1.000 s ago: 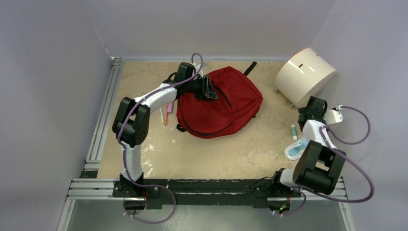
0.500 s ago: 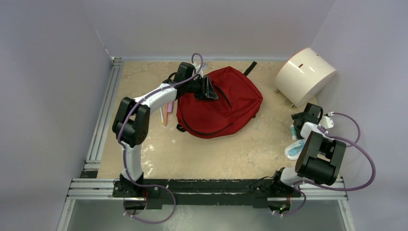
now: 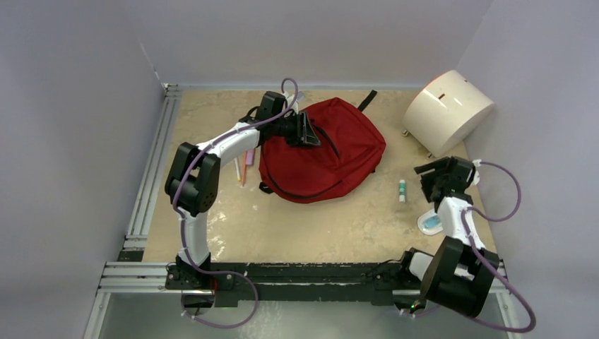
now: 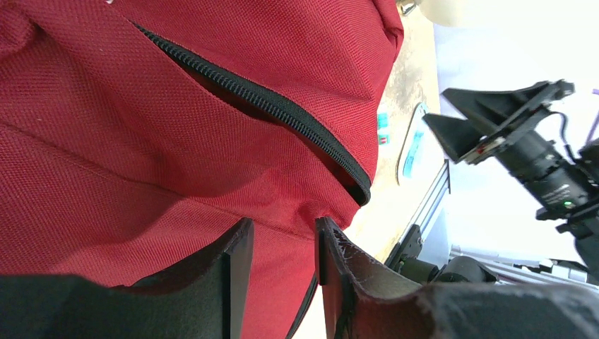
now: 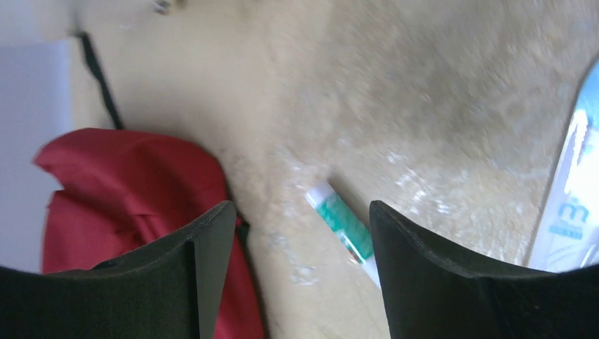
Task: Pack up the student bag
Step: Pick up the stationery from the center of the board.
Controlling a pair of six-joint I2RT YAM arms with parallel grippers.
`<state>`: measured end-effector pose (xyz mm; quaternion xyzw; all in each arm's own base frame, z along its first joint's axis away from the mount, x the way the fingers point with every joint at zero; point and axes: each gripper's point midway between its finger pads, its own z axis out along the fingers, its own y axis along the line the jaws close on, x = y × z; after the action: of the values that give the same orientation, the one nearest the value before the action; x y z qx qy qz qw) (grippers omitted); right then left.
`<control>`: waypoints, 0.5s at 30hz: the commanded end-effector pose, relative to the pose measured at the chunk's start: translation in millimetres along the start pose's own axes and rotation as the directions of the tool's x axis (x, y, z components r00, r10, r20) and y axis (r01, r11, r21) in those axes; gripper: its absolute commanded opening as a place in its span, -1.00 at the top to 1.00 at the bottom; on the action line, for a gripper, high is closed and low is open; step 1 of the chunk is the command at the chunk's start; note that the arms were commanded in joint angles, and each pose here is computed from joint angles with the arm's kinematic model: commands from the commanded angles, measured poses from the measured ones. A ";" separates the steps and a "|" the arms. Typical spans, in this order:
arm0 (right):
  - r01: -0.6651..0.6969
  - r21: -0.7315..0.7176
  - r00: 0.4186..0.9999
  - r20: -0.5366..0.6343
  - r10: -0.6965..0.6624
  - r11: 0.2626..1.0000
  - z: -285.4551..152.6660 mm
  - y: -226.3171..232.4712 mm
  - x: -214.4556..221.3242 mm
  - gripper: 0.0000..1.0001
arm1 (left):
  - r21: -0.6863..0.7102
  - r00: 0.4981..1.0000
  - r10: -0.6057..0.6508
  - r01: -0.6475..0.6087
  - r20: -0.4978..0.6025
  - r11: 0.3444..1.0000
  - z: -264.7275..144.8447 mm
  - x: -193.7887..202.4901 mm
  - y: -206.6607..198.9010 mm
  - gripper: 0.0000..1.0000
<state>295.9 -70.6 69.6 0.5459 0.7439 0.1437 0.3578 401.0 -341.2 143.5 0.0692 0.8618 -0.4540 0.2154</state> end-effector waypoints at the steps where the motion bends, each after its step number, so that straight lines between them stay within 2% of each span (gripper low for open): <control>1: 0.155 -0.083 0.984 0.106 -0.146 0.984 -25.4 44.8 -39.3 -0.43 | 0.034 0.998 0.039 -0.040 0.046 0.999 -7.4 -12.6 -12.3 0.28; 5: 0.289 -0.047 0.956 0.072 -0.285 0.956 -18.9 52.0 -32.4 -0.41 | 0.030 0.998 0.038 -0.040 0.048 0.999 -8.0 -13.0 -11.8 0.28; 9: 0.456 -0.059 0.889 -0.016 -0.458 0.888 -6.6 81.8 28.9 -0.45 | 0.029 0.998 0.042 -0.043 0.049 0.999 -8.2 -13.2 -12.1 0.28; 12: 0.504 -0.047 0.859 -0.070 -0.507 0.862 2.5 86.5 58.3 -0.43 | 0.025 0.997 0.047 -0.049 0.056 0.998 -9.8 -14.8 -13.3 0.28; 15: 0.532 -0.053 0.837 -0.115 -0.535 0.845 10.7 81.1 73.5 -0.33 | 0.026 0.997 0.051 -0.052 0.059 0.998 -11.2 -15.6 -14.9 0.28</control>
<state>350.3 28.5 89.1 0.3143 0.8756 0.1138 0.3488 401.5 -340.8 143.0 0.0684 0.8625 -0.4524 0.2164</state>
